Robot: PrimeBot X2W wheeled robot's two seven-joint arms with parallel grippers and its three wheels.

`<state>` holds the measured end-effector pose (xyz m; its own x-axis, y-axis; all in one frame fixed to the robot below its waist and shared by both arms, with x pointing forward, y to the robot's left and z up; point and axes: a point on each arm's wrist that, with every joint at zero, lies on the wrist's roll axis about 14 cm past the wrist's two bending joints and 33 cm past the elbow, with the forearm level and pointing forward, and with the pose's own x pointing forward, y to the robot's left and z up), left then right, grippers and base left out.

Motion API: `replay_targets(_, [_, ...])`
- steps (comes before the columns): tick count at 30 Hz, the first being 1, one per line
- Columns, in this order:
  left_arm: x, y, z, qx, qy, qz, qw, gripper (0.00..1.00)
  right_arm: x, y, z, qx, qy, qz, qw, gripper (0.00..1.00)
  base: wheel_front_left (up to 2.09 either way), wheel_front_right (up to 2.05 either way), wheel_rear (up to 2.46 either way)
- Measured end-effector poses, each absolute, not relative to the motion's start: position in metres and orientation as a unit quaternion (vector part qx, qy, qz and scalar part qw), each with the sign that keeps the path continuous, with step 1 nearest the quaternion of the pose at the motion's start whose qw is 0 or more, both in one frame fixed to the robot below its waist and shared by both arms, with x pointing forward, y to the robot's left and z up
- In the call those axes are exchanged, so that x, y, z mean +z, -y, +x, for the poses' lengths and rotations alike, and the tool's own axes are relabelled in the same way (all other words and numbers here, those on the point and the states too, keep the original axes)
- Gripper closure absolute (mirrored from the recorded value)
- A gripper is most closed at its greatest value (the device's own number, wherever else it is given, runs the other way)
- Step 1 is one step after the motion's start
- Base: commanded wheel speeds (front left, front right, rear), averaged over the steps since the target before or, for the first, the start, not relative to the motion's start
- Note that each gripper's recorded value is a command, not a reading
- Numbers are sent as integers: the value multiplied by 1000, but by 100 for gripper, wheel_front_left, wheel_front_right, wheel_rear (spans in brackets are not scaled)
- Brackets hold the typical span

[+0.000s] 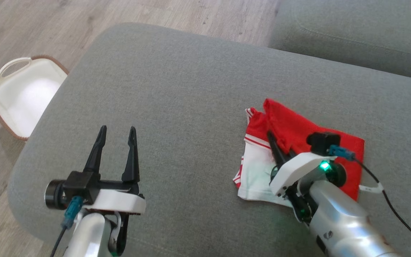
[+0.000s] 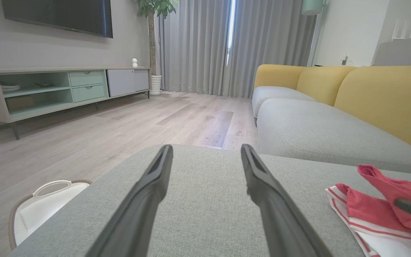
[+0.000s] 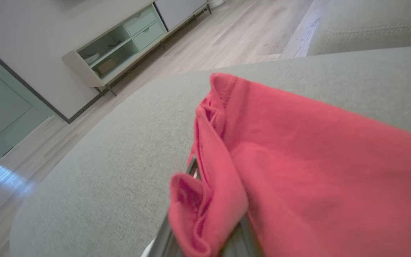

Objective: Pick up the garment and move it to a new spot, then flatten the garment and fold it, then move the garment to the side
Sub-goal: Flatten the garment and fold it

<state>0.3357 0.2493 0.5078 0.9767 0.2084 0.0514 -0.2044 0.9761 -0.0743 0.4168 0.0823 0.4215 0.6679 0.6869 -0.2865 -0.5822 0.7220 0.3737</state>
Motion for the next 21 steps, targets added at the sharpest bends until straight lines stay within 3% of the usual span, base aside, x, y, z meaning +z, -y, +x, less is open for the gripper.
replay_targets(2, [507,-250,335,106,27,-34,993,0,417,-86,412,359,-214,124,900,100,0,0,0])
replay_targets(3, [506,-250,335,106,26,-34,993,0,416,-89,409,364,-216,123,898,64,0,0,0])
replay_targets(4, [506,-250,335,106,26,-34,993,0,414,-91,406,370,-219,120,895,0,0,0,0])
replay_targets(11, [503,-244,341,95,22,-35,995,0,417,-124,365,444,-247,119,853,0,0,0,0])
replay_targets(14, [504,-240,344,89,22,-35,995,0,422,-127,359,452,-246,125,848,0,0,0,0])
replay_targets(16, [505,-236,348,81,24,-36,996,0,425,-123,361,446,-238,130,853,0,0,0,0])
replay_targets(21, [515,-220,362,55,40,-39,997,0,452,-84,412,386,-164,103,902,0,0,0,0])
